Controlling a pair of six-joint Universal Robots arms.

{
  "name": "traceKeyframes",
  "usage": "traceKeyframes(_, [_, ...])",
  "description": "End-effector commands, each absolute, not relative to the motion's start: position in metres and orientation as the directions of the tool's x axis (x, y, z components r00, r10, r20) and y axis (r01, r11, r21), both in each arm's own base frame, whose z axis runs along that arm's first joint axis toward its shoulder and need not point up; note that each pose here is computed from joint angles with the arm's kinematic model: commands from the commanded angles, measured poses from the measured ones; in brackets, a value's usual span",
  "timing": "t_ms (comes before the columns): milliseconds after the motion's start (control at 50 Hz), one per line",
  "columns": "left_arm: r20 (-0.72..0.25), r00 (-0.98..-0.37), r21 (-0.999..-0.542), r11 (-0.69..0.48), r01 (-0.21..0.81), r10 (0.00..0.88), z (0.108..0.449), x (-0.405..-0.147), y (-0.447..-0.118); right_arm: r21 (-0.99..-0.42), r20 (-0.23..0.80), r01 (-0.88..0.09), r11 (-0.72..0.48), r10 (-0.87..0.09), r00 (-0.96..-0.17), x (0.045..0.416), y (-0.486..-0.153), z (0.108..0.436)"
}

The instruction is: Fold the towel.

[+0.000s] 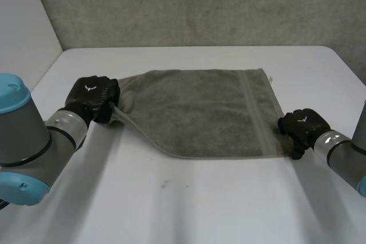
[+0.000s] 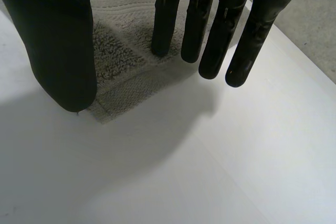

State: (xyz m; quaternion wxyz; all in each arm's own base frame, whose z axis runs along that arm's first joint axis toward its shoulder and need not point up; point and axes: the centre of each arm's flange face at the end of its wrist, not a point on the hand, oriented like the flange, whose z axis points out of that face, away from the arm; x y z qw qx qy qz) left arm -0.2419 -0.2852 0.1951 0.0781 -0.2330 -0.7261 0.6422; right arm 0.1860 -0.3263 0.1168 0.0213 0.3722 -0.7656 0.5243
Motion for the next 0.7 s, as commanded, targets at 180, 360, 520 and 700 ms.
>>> traceKeyframes(180, [-0.184,-0.878,-0.968,0.076,0.241,0.441,0.192,-0.242,-0.285,-0.795,0.438,-0.589,0.147,-0.532,-0.725,0.188,-0.341,0.114])
traceKeyframes(360, [-0.184,-0.878,-0.967,0.077,0.242,0.442,0.191,-0.242,-0.285,-0.822,0.413,-0.551,0.14,-0.519,-0.748,0.192,-0.346,0.122])
traceKeyframes(520, [-0.184,-0.879,-0.967,0.079,0.242,0.441,0.191,-0.242,-0.285,-0.831,0.409,-0.541,0.132,-0.513,-0.754,0.193,-0.351,0.124])
traceKeyframes(700, [-0.182,-0.877,-0.965,0.091,0.246,0.444,0.187,-0.241,-0.283,-0.829,0.411,-0.543,0.137,-0.509,-0.757,0.192,-0.346,0.129])
